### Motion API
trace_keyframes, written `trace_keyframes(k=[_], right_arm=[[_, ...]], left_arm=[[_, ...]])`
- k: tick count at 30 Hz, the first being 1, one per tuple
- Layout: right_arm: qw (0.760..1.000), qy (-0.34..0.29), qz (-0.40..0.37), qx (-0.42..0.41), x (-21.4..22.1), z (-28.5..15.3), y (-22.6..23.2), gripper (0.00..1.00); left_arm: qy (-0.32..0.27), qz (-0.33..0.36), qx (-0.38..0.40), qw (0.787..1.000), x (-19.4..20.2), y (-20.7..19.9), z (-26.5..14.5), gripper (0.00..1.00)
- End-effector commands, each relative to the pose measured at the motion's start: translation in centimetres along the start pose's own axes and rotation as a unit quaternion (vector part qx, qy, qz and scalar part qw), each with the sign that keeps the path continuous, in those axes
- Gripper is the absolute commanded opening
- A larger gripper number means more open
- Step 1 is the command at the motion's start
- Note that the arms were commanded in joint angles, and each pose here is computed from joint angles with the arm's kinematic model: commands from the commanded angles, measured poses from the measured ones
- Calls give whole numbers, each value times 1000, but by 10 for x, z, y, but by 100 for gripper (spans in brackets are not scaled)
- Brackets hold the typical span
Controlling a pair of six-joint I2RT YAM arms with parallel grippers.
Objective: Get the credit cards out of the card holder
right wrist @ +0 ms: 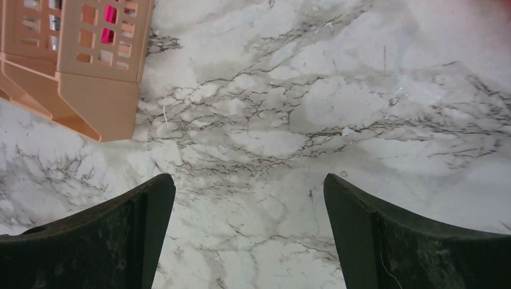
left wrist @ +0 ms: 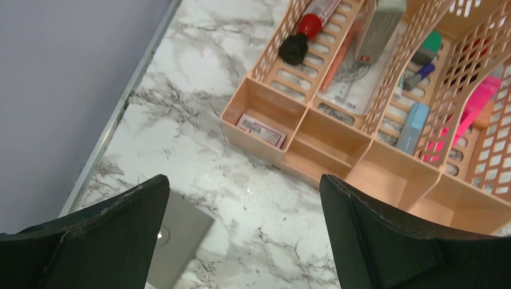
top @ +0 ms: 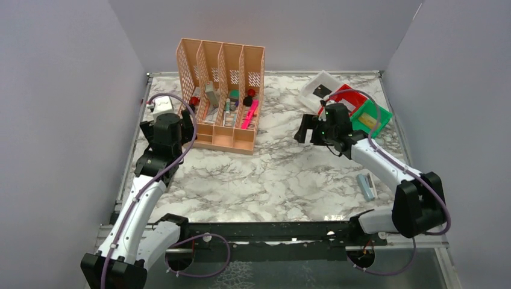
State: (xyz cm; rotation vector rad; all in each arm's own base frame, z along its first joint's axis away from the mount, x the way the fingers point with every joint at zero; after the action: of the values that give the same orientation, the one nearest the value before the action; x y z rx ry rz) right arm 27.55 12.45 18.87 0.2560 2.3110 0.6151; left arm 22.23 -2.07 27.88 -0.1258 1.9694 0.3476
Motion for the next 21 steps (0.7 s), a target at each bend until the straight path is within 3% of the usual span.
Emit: trace_keyframes(k=[1, 9, 21], right_arm=[[998, 50, 25, 3, 7, 18, 14, 99], [990, 94, 34, 97, 2, 85, 30, 99], [988, 106, -13, 111, -12, 181, 85, 99]], left_arm=[[17, 4, 58, 998, 25, -1, -5, 99], [15, 1, 95, 995, 43, 1, -12, 99], [9, 7, 119, 993, 46, -1, -14, 99]])
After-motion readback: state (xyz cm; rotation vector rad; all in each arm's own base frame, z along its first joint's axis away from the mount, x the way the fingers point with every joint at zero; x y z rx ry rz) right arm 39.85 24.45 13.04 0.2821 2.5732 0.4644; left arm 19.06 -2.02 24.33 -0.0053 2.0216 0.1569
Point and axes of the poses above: each gripper's point midway between its finger pads, its own z axis out along the fingers, its own y axis along the line the jaws close on, x = y × z, the point moved 9 cm from there along -z, back along the fingers, and after that the axes turned 13 degrees about z, right-handed, at the moved point
